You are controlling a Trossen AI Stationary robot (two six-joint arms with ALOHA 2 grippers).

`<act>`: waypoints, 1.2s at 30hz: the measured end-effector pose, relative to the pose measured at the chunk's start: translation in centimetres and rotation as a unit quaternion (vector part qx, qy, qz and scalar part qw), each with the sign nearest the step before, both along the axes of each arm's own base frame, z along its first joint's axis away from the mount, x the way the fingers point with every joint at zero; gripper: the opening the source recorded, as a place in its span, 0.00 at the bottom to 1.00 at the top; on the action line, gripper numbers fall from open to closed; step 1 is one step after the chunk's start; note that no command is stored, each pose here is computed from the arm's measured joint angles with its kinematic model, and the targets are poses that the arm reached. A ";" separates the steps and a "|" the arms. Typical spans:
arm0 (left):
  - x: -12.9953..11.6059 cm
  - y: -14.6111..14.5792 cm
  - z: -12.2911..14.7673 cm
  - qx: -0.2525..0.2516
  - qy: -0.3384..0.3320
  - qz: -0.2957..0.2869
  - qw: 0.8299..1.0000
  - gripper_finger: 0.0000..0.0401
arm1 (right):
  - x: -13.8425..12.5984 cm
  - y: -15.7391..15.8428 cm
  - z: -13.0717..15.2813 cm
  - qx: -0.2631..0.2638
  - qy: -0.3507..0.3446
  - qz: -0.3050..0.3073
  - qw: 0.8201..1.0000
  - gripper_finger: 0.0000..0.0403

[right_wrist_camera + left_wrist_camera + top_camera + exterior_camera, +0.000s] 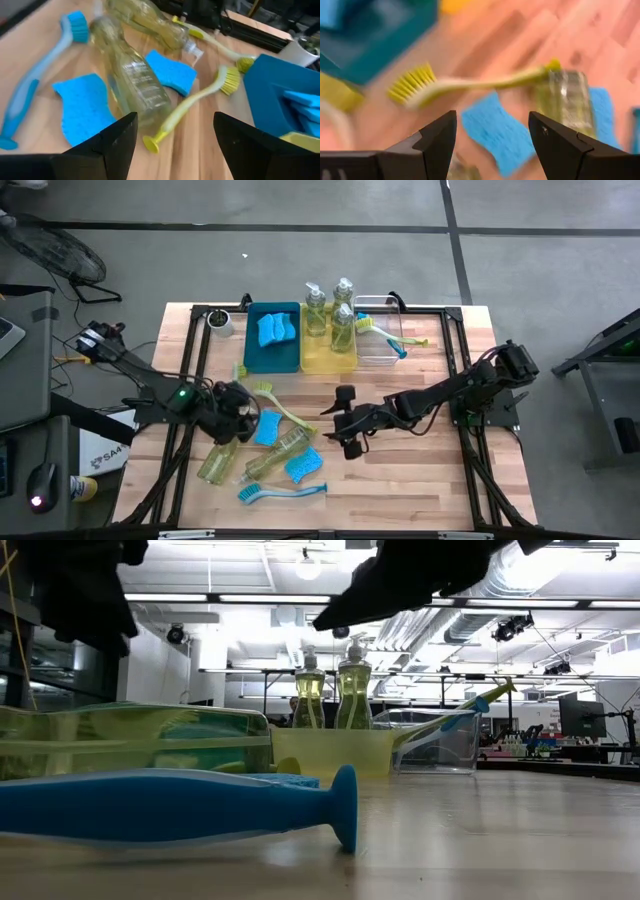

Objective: Pick & Place Kitchen Sink Supplies
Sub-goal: Put the dishwashing liquid into the yellow bin

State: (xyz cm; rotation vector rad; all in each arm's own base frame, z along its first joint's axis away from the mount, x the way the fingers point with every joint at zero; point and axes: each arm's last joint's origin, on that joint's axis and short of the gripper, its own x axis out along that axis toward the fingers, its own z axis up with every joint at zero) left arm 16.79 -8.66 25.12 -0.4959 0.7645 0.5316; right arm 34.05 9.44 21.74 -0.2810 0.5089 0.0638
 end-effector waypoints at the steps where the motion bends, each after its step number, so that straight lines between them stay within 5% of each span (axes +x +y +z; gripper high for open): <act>1: 0.0 -0.2 -0.1 -0.014 0.005 -0.006 1.000 0.61 | 0.0 0.0 0.0 -0.005 0.002 -0.005 1.000 0.63; 7: 0.1 -1.1 -0.9 -0.064 0.061 -0.042 0.995 0.61 | -0.4 -0.1 -0.6 -0.012 0.035 -0.024 0.999 0.63; 12: 0.0 -1.2 -1.8 -0.099 0.106 -0.004 0.989 0.61 | -0.7 -0.2 -1.0 0.004 0.059 -0.039 0.997 0.63; 19: -0.4 -1.0 -2.7 -0.102 0.163 0.060 0.980 0.61 | -0.8 -0.3 -1.2 0.014 0.066 -0.048 0.997 0.63; 31: -0.4 -1.1 -3.1 -0.104 0.174 0.073 0.976 0.61 | -1.0 -0.3 -1.3 0.019 0.077 -0.054 0.995 0.63; 36: -0.2 -1.4 -3.5 -0.119 0.202 0.069 0.970 0.70 | -1.1 -0.3 -1.5 0.016 0.089 -0.054 0.994 0.63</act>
